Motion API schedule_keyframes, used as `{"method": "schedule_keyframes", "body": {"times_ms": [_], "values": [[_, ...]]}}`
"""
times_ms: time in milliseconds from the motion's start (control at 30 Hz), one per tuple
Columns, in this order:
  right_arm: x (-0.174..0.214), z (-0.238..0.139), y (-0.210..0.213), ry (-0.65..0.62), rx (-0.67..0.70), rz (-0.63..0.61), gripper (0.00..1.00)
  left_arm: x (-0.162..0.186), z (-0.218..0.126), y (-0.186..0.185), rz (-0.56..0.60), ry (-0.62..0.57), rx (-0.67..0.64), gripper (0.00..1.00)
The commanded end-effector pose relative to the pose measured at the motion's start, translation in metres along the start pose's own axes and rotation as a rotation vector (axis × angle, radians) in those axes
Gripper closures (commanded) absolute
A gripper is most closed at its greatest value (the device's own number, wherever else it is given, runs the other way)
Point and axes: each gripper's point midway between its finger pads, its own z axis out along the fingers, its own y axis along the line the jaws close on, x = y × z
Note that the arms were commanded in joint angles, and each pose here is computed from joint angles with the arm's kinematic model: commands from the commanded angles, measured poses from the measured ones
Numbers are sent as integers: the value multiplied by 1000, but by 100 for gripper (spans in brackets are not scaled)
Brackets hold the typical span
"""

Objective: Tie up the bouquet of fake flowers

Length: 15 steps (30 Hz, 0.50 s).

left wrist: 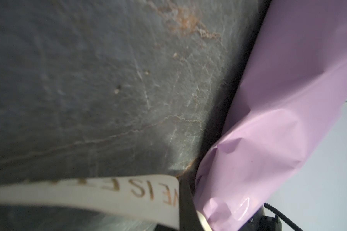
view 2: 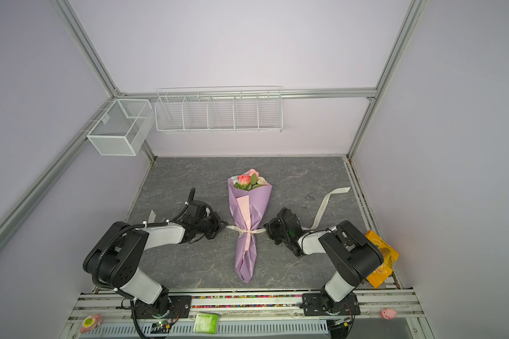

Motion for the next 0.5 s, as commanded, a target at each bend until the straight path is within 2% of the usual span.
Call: {"method": "schedule_keyframes", "body": {"times_ms": [0, 233, 300, 467], "values": [[-9, -12, 5, -67, -5, 51, 93, -10, -4, -1, 33, -29, 4, 100], [-34, -41, 7, -198, 66, -66, 94, -27, -20, 45, 40, -90, -163, 100], [-38, -46, 12, -203, 71, -138, 94, -28, -25, 58, 42, -107, -213, 100], [-41, -52, 17, -190, 91, -199, 94, -25, -25, 62, 62, -95, -213, 100]]}}
